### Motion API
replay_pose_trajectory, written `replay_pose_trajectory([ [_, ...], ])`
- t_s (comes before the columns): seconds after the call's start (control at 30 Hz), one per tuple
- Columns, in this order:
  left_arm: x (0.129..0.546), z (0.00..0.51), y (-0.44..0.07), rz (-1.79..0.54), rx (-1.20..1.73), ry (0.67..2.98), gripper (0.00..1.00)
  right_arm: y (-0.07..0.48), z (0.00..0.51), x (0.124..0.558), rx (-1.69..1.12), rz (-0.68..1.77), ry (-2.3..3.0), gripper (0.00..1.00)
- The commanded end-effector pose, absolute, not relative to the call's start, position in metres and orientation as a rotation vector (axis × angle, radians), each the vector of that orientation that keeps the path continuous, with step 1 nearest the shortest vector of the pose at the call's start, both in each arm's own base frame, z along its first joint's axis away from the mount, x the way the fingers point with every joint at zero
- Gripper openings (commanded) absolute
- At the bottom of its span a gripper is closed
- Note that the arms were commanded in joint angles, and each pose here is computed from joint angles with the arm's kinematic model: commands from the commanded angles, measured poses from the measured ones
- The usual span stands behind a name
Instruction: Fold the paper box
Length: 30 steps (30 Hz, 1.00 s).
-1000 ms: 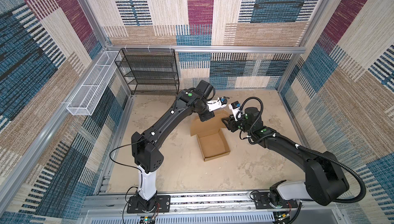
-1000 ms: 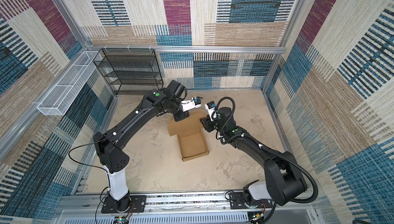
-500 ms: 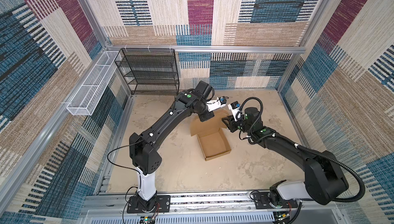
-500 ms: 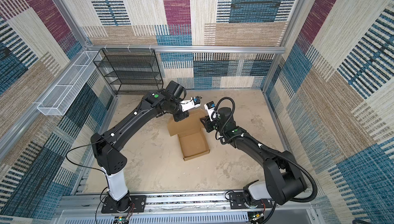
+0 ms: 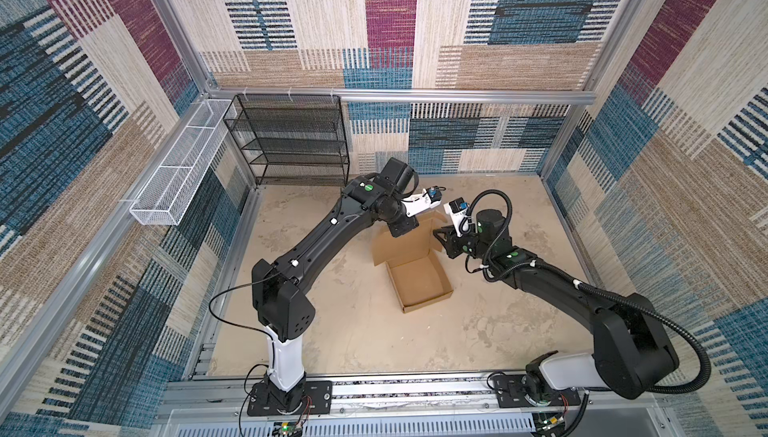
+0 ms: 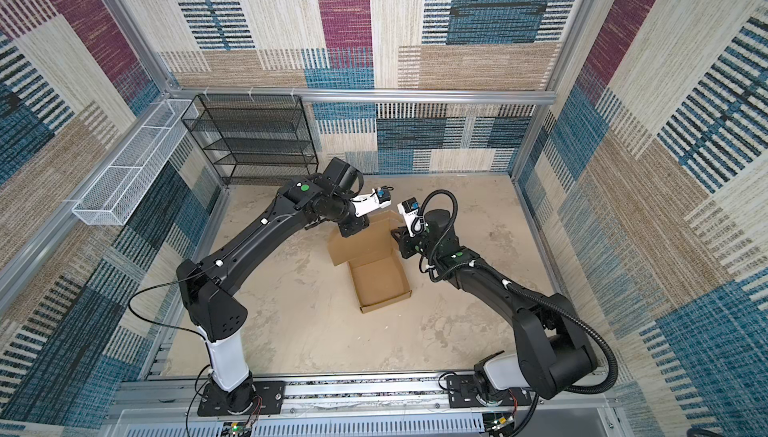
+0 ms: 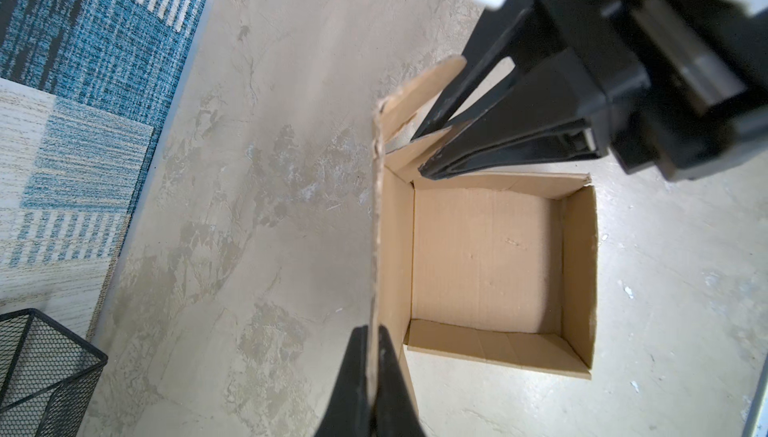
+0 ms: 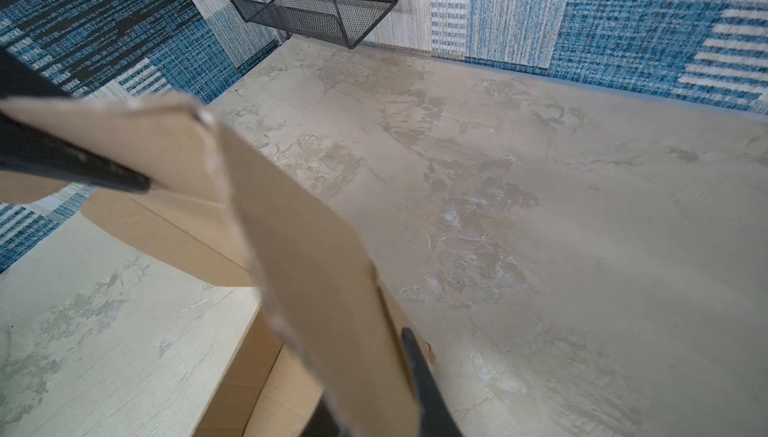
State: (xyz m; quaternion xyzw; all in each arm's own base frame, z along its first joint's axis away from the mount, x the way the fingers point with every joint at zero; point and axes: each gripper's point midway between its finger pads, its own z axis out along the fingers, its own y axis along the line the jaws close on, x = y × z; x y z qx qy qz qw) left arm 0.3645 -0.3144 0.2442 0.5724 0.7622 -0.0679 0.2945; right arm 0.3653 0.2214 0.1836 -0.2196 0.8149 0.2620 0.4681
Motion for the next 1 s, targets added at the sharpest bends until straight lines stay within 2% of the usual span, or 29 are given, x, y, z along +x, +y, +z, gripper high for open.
replay_pose_trajectory([
  [0.0,0.364,0.253,-0.321,-0.217,1.499,2.003,0.0,0.223,0.19,0.371,-0.514,0.642,1.964,0.17],
  [0.33,0.367,0.25,-0.318,-0.188,1.489,2.017,0.18,0.22,0.191,0.371,-0.502,0.612,1.956,0.11],
  [0.5,0.37,0.252,-0.316,-0.164,1.467,2.027,0.35,0.22,0.19,0.369,-0.508,0.612,1.958,0.1],
  [0.73,0.378,0.263,-0.31,-0.111,1.406,2.036,0.41,0.219,0.194,0.367,-0.518,0.586,1.946,0.08],
  [0.8,0.384,0.268,-0.304,-0.065,1.354,2.044,0.53,0.218,0.195,0.366,-0.524,0.581,1.941,0.08],
  [0.97,0.395,0.277,-0.284,-0.023,1.199,2.093,0.61,0.217,0.197,0.364,-0.541,0.564,1.932,0.08],
])
